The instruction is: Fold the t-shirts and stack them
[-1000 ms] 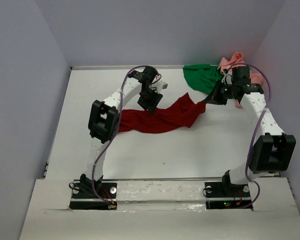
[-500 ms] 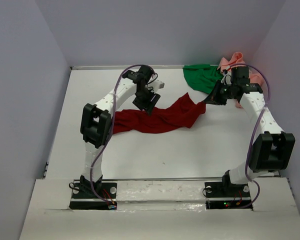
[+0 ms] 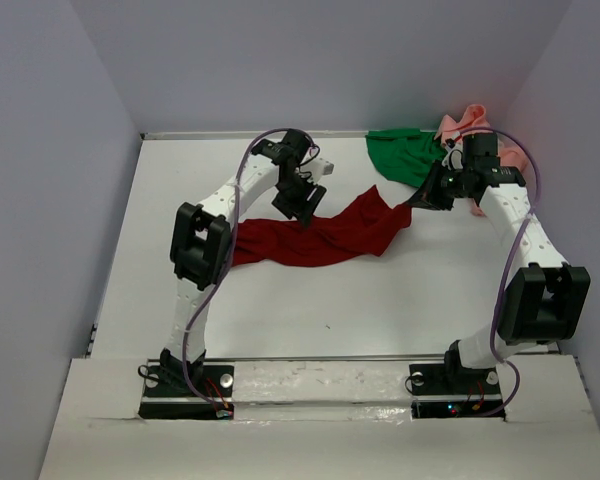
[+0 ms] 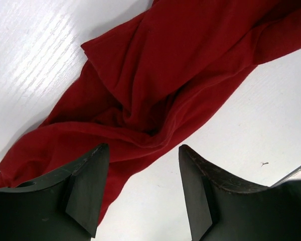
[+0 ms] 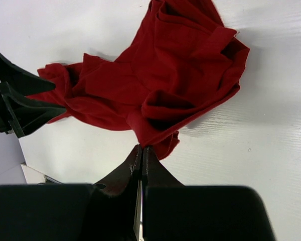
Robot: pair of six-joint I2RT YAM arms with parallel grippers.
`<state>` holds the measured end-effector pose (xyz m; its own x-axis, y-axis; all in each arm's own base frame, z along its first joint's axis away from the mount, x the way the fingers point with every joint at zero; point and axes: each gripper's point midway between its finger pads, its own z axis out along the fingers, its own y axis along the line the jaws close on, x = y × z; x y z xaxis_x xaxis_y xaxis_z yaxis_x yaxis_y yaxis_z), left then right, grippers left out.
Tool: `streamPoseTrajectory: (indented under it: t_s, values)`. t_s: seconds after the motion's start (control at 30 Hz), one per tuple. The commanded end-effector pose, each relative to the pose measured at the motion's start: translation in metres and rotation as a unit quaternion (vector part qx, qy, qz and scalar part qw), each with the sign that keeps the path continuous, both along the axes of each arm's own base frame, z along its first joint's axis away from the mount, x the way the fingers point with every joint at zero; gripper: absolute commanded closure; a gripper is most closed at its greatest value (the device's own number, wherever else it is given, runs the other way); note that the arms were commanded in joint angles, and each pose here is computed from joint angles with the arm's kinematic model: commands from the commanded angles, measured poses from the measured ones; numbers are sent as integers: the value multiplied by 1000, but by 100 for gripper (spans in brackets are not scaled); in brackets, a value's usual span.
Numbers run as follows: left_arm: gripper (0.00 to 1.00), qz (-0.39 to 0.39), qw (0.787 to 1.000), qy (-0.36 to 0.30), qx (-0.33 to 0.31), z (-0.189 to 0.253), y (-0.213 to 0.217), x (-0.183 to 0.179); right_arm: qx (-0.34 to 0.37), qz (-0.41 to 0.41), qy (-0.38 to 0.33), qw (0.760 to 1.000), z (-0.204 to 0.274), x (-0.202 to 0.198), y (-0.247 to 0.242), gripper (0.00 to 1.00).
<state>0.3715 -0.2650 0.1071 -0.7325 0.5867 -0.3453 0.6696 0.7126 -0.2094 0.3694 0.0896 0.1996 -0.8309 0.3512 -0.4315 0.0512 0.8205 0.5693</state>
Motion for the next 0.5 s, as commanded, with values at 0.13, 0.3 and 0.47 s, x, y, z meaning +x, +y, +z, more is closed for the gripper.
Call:
streamPoseTrajectory:
  t_s: [0.13,0.3,0.47]
  values:
    - [33,-1,1000,1,-23,8,-9,4,-2,3,-31,1000,15,9,-2,100]
    - [31,-5,999,23,-32,-1,-13,-3,-5,2,-31,1000,15,9,-3,100]
    - [33,-4,999,30,-39,-2,-17,-3,-5,2,-32,999,16,10,-3,100]
